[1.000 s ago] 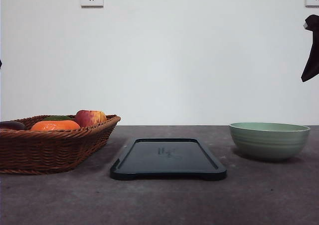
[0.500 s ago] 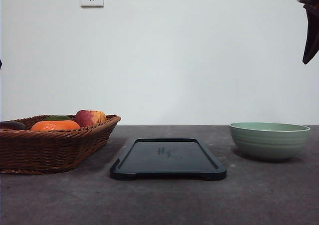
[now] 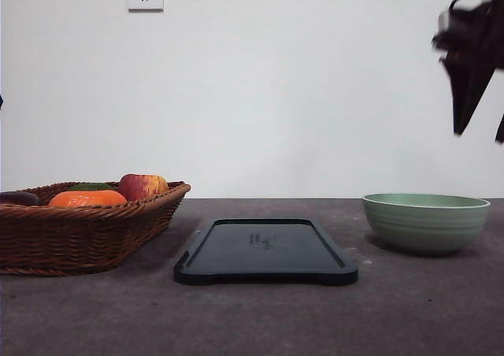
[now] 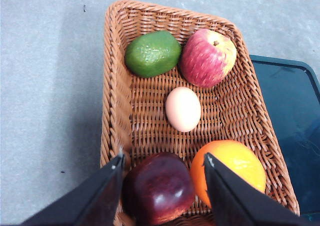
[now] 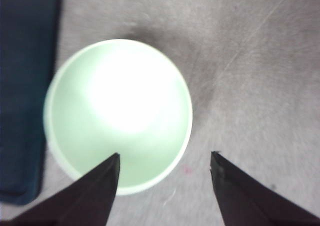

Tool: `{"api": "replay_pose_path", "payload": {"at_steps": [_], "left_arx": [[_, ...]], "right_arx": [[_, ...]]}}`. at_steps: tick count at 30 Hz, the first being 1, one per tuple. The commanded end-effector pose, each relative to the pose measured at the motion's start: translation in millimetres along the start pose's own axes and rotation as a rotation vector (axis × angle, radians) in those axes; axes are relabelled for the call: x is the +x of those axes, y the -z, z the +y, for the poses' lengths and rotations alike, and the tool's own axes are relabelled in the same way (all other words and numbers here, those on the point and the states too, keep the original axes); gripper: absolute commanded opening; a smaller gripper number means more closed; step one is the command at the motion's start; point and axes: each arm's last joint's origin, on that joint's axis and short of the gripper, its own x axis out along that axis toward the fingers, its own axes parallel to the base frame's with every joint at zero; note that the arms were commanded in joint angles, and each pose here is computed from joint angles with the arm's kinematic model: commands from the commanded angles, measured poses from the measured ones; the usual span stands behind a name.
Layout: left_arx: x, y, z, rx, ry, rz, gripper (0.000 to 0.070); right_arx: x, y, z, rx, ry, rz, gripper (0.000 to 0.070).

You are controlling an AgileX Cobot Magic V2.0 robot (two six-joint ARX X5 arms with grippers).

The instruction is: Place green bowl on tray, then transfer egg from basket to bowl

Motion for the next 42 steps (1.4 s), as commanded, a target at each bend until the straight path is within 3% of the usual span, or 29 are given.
{"api": "replay_pose_path", "payload": {"at_steps": [1,9,14,17,27,33,37,42], "left_arx": [[-1.5,-5.4,-1.3,0.017,0.007,-0.017,0.0315],[-1.5,-5.4,-1.3,0.017,0.006,-0.017,0.0315],[-1.5,-5.4,-1.3,0.017,0.007,-0.016,0.0315],[-1.5,-5.1,-1.2,0.017,0.006,-0.013,0.0315],[-1.5,-4.6,-1.2,0.015,0.006,-0.009,0.0315],[-1.5,-4.5,-1.2,0.015,0.006,-0.007,0.0311],[-1.5,-4.3,-1.1,0.014,0.005,-0.006,0.0311],[-1.5,-4.3,-1.1,0.014,0.005,-0.006,0.0311]], "right_arx": [[10.8,-7.9,-3.0,-0.01,0.012,0.007,0.0358],[55.0,-10.3,-13.2,0.007,0.037,0.118,0.0334],[71.4,-11.1,-16.8,0.012,0.046,0.144,0.0098],[75.1,-11.0,-17.6,0.013,0.046,0.152,0.0002],[47.5,-17.6,-10.3,0.027,0.045,0.248,0.0001],[13.5,-30.7,17.0,-0.016,0.004,0.275,0.0002],[5.3,-39.7,50.1,-0.094,-0.089,0.206,0.0002],[11.7,-43.5,96.2,-0.194,-0.096,0.103,0.0001]]}}
